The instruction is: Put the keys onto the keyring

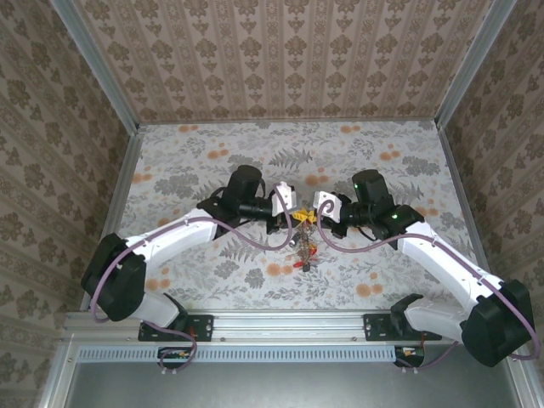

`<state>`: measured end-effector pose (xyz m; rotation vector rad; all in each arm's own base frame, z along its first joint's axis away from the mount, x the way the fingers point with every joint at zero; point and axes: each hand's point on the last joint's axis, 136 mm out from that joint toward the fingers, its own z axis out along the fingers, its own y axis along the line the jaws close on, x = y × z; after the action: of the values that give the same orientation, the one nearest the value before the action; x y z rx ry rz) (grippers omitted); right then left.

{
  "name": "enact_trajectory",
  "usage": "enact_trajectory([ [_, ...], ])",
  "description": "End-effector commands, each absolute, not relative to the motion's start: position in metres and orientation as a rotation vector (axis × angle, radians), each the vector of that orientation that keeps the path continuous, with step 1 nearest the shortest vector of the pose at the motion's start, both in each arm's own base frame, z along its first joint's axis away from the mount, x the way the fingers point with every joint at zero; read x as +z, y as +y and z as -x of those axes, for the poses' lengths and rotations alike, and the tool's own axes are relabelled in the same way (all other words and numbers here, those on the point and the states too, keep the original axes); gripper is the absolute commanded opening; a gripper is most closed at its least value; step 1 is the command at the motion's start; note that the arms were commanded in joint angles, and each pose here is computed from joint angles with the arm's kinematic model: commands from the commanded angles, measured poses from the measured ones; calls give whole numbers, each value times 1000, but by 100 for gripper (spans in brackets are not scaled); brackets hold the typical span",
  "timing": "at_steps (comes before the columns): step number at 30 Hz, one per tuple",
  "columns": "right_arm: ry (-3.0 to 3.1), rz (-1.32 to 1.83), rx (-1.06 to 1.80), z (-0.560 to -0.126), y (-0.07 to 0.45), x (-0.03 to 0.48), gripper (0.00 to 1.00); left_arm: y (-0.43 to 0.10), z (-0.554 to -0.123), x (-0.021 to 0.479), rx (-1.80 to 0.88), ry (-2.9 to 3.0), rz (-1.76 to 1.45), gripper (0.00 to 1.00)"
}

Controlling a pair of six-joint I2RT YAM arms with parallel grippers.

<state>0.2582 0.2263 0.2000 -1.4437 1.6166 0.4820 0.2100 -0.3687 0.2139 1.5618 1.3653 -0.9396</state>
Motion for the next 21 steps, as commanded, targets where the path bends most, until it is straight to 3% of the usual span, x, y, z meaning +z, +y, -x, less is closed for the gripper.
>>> enact_trajectory([
  [1, 1557, 1459, 490, -253, 230, 215, 1, -368, -208, 214, -874, 1355, -1641, 15],
  [9, 1570, 1451, 500, -253, 230, 212, 0, -372, -207, 205, -878, 1384, -1660, 15],
  [21, 1583, 1444, 500, -254, 230, 207, 0, -361, -208, 210, -904, 1385, -1595, 25],
])
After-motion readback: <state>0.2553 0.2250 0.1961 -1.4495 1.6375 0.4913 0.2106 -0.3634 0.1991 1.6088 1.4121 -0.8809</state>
